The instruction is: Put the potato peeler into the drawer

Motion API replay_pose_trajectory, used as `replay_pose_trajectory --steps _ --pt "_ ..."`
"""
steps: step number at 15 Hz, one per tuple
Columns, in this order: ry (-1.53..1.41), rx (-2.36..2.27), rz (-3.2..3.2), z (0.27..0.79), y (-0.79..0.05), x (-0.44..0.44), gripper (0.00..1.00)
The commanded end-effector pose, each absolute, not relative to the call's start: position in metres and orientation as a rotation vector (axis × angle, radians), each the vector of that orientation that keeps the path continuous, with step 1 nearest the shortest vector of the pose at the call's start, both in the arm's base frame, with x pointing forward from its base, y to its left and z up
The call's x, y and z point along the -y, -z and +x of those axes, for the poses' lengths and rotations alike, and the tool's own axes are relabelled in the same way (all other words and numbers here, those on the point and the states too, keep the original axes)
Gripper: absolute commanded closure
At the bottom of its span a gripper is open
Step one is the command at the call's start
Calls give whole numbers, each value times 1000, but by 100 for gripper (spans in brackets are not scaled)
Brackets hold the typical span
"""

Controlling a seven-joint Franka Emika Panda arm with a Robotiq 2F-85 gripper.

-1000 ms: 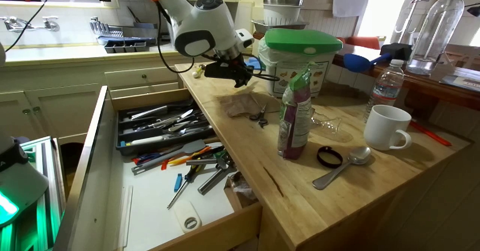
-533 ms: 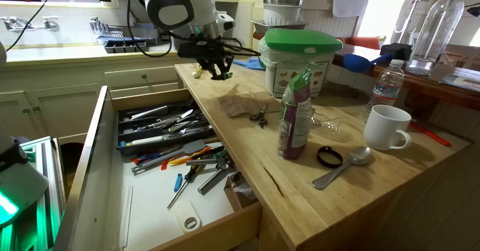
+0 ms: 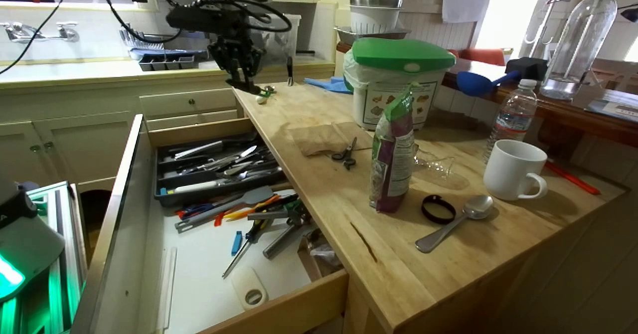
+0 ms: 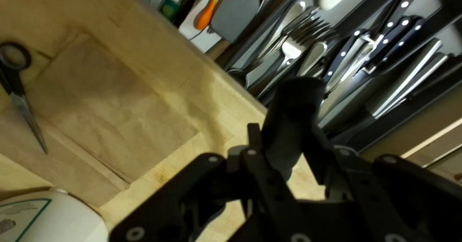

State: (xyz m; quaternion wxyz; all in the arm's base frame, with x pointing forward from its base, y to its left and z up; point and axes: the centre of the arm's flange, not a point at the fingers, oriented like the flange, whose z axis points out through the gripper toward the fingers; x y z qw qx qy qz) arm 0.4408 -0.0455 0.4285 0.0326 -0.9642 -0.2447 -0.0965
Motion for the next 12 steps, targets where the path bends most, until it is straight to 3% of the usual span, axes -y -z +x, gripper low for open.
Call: replay_pose_trajectory --steps 1,7,8,9,12 --pt "214 532 -3012 364 -444 27 91" --pt "147 76 -3068 258 -385 49 91" --pt "163 217 -3040 316 -410 51 91" --pt "181 200 -3046 315 -416 54 66" --pt "186 218 -3034 319 -418 53 66"
